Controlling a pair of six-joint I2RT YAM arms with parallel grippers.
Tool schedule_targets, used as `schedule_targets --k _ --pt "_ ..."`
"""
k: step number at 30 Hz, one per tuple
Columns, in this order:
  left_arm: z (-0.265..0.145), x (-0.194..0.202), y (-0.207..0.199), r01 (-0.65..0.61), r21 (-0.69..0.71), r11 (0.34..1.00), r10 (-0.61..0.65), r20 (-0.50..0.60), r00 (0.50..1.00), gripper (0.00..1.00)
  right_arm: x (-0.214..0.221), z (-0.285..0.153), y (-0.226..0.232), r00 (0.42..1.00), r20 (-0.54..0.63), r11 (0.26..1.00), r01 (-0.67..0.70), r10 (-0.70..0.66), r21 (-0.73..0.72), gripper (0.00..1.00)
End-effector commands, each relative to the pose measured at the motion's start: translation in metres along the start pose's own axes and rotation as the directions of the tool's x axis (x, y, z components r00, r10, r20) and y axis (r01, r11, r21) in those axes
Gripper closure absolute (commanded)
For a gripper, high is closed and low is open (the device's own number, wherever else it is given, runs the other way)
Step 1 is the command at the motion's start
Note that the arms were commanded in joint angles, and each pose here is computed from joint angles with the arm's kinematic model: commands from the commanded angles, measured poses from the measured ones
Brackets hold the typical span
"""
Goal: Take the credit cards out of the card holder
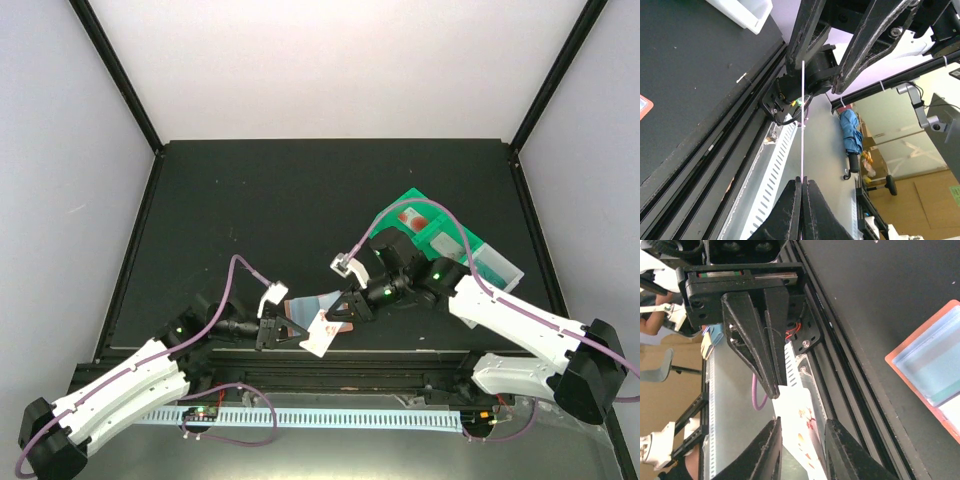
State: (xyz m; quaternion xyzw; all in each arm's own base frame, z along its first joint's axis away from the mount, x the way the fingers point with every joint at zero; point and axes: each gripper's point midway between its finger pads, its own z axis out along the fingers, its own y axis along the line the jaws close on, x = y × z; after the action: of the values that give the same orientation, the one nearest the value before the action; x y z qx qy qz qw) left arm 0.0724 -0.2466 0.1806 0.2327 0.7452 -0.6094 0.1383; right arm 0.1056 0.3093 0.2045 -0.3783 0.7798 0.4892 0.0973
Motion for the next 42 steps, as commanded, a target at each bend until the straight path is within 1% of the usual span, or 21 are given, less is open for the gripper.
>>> schedule_targets --k 1,7,14,15,16,17,19,22,23,25,27,28,29,34,38,40,42 --pt "-0.002 -0.003 -0.014 -0.056 0.041 0.998 0.056 -0.002 0.998 0.98 0.002 0.002 0.01 1.0 -0.004 0.997 0.016 -0.016 -0.078 0.78" --pt "-0.003 -0.002 -0.014 -0.059 0.049 0.997 0.059 0.005 0.998 0.99 0.007 0.007 0.004 1.0 -0.024 0.997 -0.002 0.0 -0.078 0.8" --pt "-0.003 -0.001 -0.012 -0.058 0.037 0.998 0.058 -0.003 0.998 0.98 0.002 0.005 0.006 1.0 0.005 0.997 0.009 -0.009 -0.078 0.98" --pt "-0.003 -0.001 -0.011 -0.057 0.033 0.998 0.057 -0.001 0.998 0.98 0.003 0.005 0.005 1.0 0.008 0.997 0.005 -0.005 -0.075 0.99" --pt "-0.003 -0.001 -0.01 -0.055 0.024 0.998 0.055 0.002 0.998 0.96 0.002 0.005 0.004 1.0 0.017 0.998 0.005 -0.004 -0.07 0.99" --pt "-0.003 -0.002 -0.007 -0.049 0.006 0.999 0.049 0.006 0.999 0.9 0.002 0.005 0.003 1.0 0.025 0.998 0.003 -0.001 -0.064 0.99" --pt "-0.005 -0.006 -0.002 -0.045 -0.033 0.998 0.046 0.026 0.999 0.81 0.0 0.003 0.001 0.999 0.048 0.999 -0.002 0.005 -0.05 0.99" --pt "-0.009 -0.014 0.004 -0.031 -0.098 0.995 0.038 0.07 0.997 0.53 -0.006 -0.002 0.003 0.996 0.094 0.999 -0.008 0.012 -0.035 0.99" --pt "-0.011 -0.016 0.006 -0.022 -0.122 0.992 0.033 0.089 0.996 0.41 -0.009 -0.004 0.002 0.993 0.114 1.0 -0.011 0.013 -0.025 0.99" --pt "-0.015 -0.022 0.01 -0.004 -0.168 0.986 0.026 0.125 0.992 0.27 -0.013 -0.008 -0.003 0.988 0.155 1.0 -0.028 0.026 0.014 0.99" --pt "-0.019 -0.027 0.013 0.005 -0.208 0.978 0.028 0.155 0.988 0.17 -0.018 -0.014 -0.01 0.979 0.197 0.997 -0.056 0.044 0.056 0.99" --pt "-0.022 -0.03 0.014 0.01 -0.225 0.974 0.028 0.168 0.985 0.08 -0.021 -0.018 -0.015 0.974 0.22 0.994 -0.075 0.057 0.073 0.99" --pt "-0.024 -0.032 0.015 0.013 -0.243 0.97 0.032 0.178 0.983 0.02 -0.023 -0.022 -0.019 0.966 0.247 0.992 -0.093 0.07 0.085 0.99" --pt "-0.036 -0.039 0.017 0.014 -0.314 0.949 0.06 0.226 0.972 0.01 -0.035 -0.05 -0.051 0.909 0.388 0.957 -0.234 0.153 0.171 0.99" --pt "-0.046 -0.043 0.026 0.038 -0.382 0.923 0.07 0.265 0.962 0.01 -0.041 -0.077 -0.08 0.849 0.495 0.896 -0.351 0.184 0.27 0.99" --pt "-0.05 -0.043 0.031 0.053 -0.413 0.909 0.07 0.279 0.958 0.01 -0.044 -0.092 -0.09 0.808 0.558 0.868 -0.404 0.191 0.289 0.99" --pt "-0.05 -0.044 0.031 0.051 -0.415 0.908 0.075 0.282 0.956 0.01 -0.044 -0.11 -0.103 0.754 0.627 0.823 -0.476 0.198 0.311 0.99"
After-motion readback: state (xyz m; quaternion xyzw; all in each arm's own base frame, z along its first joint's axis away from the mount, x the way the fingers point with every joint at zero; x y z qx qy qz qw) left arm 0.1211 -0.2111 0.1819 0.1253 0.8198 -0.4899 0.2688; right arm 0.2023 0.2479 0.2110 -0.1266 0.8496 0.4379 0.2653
